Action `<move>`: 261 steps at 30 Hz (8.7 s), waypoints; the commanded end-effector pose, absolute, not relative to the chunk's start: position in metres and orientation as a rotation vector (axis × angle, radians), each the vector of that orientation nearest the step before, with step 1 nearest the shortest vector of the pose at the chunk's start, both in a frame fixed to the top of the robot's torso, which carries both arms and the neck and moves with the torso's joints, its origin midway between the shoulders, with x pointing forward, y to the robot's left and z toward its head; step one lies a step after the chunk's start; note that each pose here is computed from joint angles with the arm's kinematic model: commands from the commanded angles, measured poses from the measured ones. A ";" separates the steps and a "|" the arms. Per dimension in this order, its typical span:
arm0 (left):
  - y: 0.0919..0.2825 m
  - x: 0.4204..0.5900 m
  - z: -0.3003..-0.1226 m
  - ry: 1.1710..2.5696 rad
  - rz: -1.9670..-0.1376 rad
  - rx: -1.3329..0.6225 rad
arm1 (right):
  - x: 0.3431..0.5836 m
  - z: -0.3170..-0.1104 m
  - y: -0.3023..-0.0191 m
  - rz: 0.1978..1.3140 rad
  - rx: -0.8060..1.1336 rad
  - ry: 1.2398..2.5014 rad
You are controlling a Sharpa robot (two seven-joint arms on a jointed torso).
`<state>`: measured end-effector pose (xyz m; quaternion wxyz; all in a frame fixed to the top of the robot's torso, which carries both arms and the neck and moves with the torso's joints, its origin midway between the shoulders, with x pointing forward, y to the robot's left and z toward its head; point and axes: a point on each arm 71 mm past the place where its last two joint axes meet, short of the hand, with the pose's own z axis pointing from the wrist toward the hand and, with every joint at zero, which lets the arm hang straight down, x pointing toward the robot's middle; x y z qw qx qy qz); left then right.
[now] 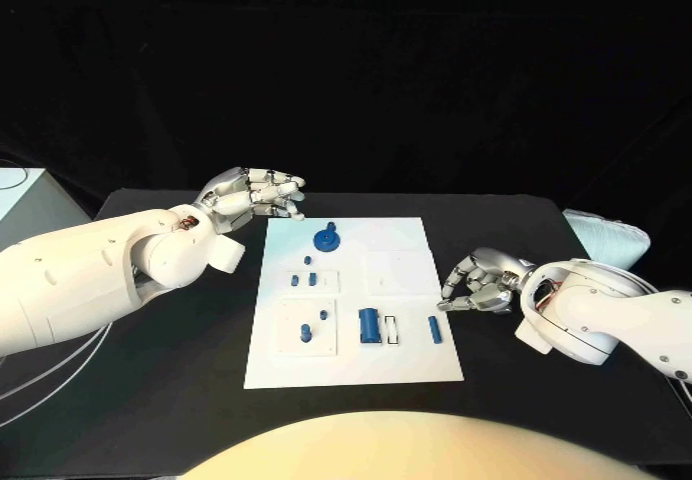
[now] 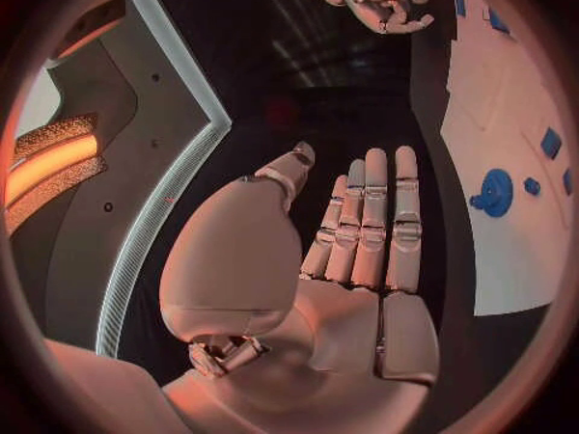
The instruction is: Assemble the parts on the task board
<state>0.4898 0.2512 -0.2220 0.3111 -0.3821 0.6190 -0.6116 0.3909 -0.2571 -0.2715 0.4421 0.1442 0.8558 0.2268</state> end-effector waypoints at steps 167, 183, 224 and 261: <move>0.247 0.487 -0.221 1.666 -1.641 -0.971 | 0.370 -0.315 -0.160 0.547 0.374 2.262; 0.248 0.487 -0.222 1.665 -1.638 -0.972 | 0.368 -0.314 -0.171 0.558 0.369 2.253; 0.256 0.524 -0.247 1.359 -1.448 -1.122 | 0.525 -0.261 -0.264 1.084 0.986 1.483; 0.192 0.462 -0.224 1.218 -1.229 -1.209 | 0.462 -0.224 -0.192 1.229 1.209 1.218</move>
